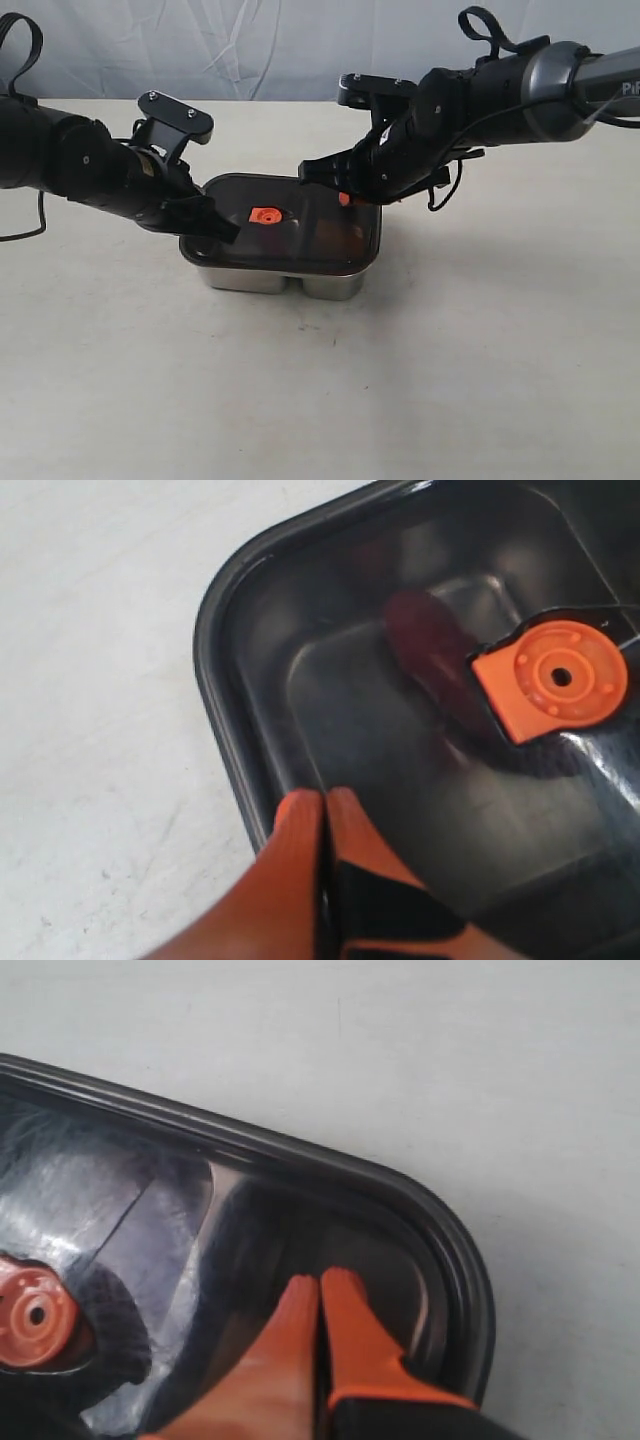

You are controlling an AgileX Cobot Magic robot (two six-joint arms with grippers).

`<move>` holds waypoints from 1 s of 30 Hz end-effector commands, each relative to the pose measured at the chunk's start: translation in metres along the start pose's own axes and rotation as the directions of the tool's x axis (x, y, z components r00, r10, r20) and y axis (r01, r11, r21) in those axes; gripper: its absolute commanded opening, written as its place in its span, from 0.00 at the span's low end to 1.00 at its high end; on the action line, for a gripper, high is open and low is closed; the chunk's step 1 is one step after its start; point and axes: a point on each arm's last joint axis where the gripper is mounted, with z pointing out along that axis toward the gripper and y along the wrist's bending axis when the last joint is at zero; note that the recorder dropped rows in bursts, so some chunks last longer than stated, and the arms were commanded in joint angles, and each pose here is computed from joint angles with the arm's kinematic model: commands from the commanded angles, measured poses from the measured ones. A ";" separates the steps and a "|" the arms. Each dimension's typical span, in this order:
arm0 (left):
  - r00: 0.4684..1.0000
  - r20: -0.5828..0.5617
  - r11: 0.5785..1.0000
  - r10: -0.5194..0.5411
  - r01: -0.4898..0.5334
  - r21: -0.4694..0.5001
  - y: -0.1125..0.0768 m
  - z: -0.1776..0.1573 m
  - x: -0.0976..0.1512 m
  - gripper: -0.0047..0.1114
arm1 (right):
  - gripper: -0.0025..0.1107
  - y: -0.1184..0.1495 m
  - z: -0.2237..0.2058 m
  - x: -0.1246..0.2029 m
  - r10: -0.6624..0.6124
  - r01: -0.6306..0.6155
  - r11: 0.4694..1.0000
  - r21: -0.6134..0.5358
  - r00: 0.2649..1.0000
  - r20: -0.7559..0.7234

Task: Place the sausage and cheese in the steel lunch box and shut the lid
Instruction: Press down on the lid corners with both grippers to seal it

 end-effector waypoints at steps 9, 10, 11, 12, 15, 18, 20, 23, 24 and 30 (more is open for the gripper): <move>0.995 -0.096 1.000 -0.005 0.007 0.020 -0.004 0.016 0.014 0.04 | 0.01 -0.008 0.034 0.030 0.048 -0.043 0.999 0.029 0.979 -0.199; 0.995 -0.097 1.000 -0.003 0.005 0.020 -0.004 0.016 0.014 0.04 | 0.01 -0.009 0.035 0.031 0.049 -0.044 0.999 0.030 0.977 -0.208; 0.995 -0.097 1.000 -0.001 0.003 0.020 -0.004 0.016 0.014 0.04 | 0.01 -0.008 0.034 0.032 0.051 -0.046 0.999 0.029 0.975 -0.216; 0.995 -0.098 1.000 0.002 0.000 0.021 -0.004 0.016 0.015 0.04 | 0.01 -0.008 0.032 0.032 0.052 -0.047 0.998 0.028 0.973 -0.225; 0.995 -0.102 1.000 0.004 -0.002 0.021 -0.004 0.016 0.015 0.04 | 0.01 -0.005 0.021 0.030 0.048 -0.045 0.999 0.020 0.969 -0.244; 0.995 -0.102 1.000 0.004 -0.002 0.021 -0.004 0.016 0.015 0.04 | 0.01 -0.003 0.012 0.029 0.040 -0.037 0.999 0.016 0.964 -0.263; 0.995 -0.102 1.000 0.004 -0.002 0.021 -0.004 0.016 0.015 0.04 | 0.01 -0.001 0.007 0.030 0.041 -0.039 0.999 0.013 0.956 -0.291; 0.995 -0.102 1.000 0.000 0.002 0.022 -0.004 0.016 0.015 0.04 | 0.01 -0.001 0.003 0.033 0.036 -0.033 0.999 0.015 0.944 -0.327; 0.995 -0.102 1.000 0.000 0.002 0.022 -0.004 0.016 0.015 0.04 | 0.01 -0.001 0.002 0.033 0.034 -0.031 0.999 0.014 0.944 -0.327; 0.997 -0.071 1.000 0.000 0.002 0.018 -0.004 0.013 0.011 0.04 | 0.01 0.003 -0.014 0.018 0.006 -0.006 1.000 0.000 0.975 -0.220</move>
